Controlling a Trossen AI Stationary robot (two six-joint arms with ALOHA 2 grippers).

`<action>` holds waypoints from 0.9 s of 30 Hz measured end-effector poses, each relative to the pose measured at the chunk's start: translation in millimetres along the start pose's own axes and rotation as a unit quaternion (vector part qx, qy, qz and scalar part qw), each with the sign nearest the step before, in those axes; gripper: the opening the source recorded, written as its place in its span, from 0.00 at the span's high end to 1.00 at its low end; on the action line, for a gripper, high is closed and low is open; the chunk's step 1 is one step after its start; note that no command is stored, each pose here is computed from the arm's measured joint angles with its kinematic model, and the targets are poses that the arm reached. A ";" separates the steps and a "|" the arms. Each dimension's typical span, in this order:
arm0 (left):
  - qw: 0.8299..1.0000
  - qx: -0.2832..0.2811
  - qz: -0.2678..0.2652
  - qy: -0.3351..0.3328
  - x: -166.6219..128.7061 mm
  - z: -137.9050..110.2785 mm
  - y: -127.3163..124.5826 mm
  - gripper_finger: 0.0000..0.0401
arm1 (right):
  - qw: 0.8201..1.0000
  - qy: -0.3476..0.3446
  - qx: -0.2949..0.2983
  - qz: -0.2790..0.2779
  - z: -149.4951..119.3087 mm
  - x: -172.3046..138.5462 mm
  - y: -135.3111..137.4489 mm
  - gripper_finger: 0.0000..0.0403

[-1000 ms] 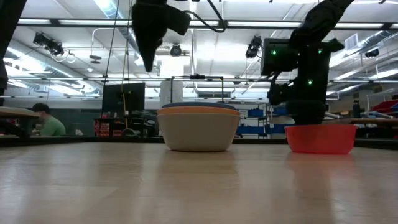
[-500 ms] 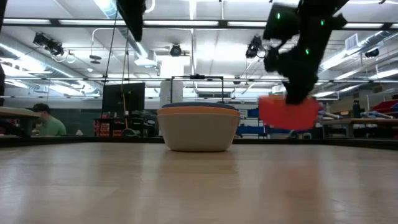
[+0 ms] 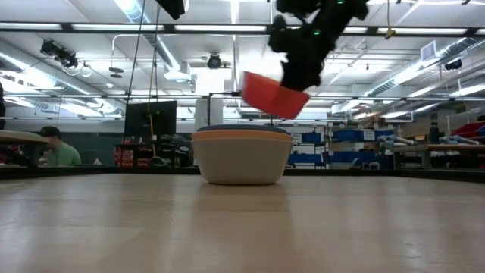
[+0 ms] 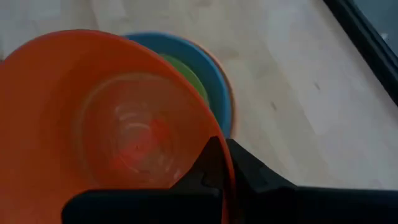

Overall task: Nest bowls inside each other
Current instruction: Stack the orange bowl on top of the yellow bowl

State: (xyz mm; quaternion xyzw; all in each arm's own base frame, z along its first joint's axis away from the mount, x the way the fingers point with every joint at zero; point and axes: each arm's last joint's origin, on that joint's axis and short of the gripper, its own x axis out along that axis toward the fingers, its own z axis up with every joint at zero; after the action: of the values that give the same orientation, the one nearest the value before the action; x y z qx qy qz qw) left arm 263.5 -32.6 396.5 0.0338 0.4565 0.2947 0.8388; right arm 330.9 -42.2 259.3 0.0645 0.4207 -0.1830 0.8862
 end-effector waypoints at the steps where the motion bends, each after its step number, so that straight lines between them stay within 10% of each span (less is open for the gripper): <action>1: 1.000 0.000 0.000 0.000 -0.1 -0.1 0.0 0.39 | 1.000 0.002 -0.007 0.001 4.4 6.2 3.4 1.00; 10: 0.999 0.006 0.016 0.032 12.7 -11.6 -6.5 0.39 | 0.999 0.023 -0.036 -0.002 27.6 47.9 17.3 0.97; 27: 0.994 0.020 0.053 0.094 49.3 -41.3 -21.9 0.39 | 0.999 -0.027 -0.018 -0.001 39.8 21.6 12.3 0.54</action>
State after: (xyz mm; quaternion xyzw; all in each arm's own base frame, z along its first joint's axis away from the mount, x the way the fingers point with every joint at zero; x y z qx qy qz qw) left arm 261.4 -33.6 328.6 0.0469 0.5368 0.3310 0.7747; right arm 376.8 -47.4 267.6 0.0437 0.4002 -0.1779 0.8979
